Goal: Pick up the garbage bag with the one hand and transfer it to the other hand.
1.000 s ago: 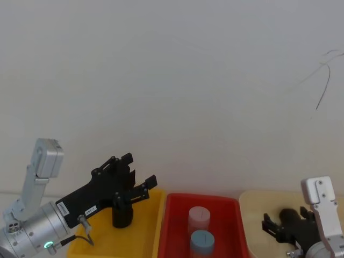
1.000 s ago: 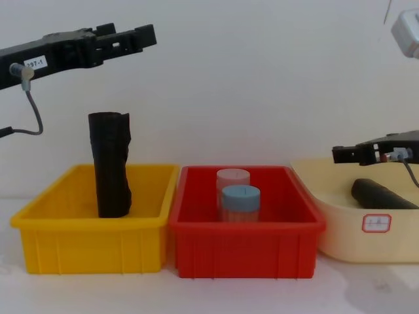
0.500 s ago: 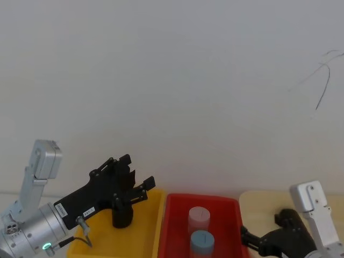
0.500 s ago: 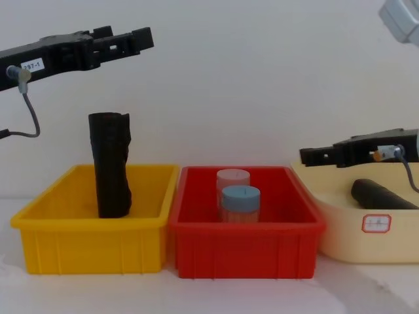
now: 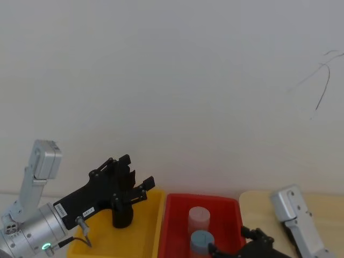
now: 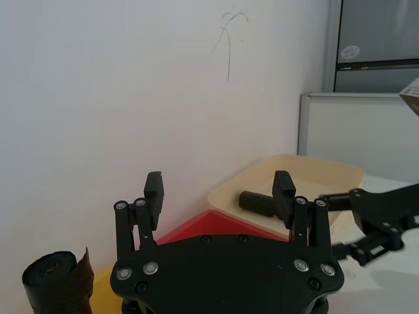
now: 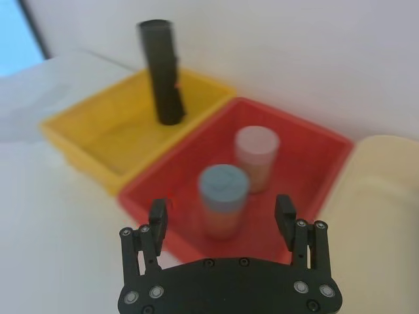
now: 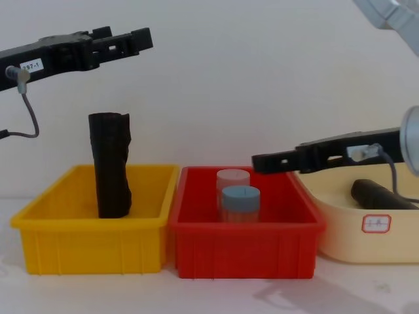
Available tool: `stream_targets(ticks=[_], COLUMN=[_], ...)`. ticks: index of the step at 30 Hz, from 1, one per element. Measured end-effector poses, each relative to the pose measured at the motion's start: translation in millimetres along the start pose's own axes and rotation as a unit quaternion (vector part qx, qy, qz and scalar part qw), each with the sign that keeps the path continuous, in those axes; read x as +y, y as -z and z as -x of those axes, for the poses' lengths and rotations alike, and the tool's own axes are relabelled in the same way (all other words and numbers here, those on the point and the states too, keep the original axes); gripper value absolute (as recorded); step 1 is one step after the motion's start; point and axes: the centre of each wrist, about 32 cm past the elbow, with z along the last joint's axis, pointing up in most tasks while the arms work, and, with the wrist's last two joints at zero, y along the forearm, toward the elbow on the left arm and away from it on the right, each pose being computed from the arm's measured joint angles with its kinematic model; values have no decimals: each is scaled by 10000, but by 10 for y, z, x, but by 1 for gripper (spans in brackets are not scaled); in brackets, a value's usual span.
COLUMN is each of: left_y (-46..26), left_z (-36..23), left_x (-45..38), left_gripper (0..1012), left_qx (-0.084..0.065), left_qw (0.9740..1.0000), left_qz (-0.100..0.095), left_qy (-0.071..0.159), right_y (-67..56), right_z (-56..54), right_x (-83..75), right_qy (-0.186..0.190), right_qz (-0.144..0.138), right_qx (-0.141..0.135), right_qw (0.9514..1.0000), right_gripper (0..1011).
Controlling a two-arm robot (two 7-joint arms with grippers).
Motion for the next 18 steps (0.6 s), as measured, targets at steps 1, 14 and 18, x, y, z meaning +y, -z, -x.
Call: stream_targets(ticks=[1,14,18], left_y=[0,2,2], left_z=[0,1,1], left_x=[0,4,3], left_gripper=[1001,1001,1001], left_qx=[0,1,1], left_qw=[10000,10000,10000], left_qz=[0,-5,-5], left_qy=[-1,-4,-4], right_y=[-3,-20,-11], right_z=[10,158,175], right_x=[0,102,157], right_qy=[-70,-578,-590], right_qz=[6,110,141], right_qx=[7,59,97], right_qw=[10000,9982,9981], right_gripper=[1001,1001,1001])
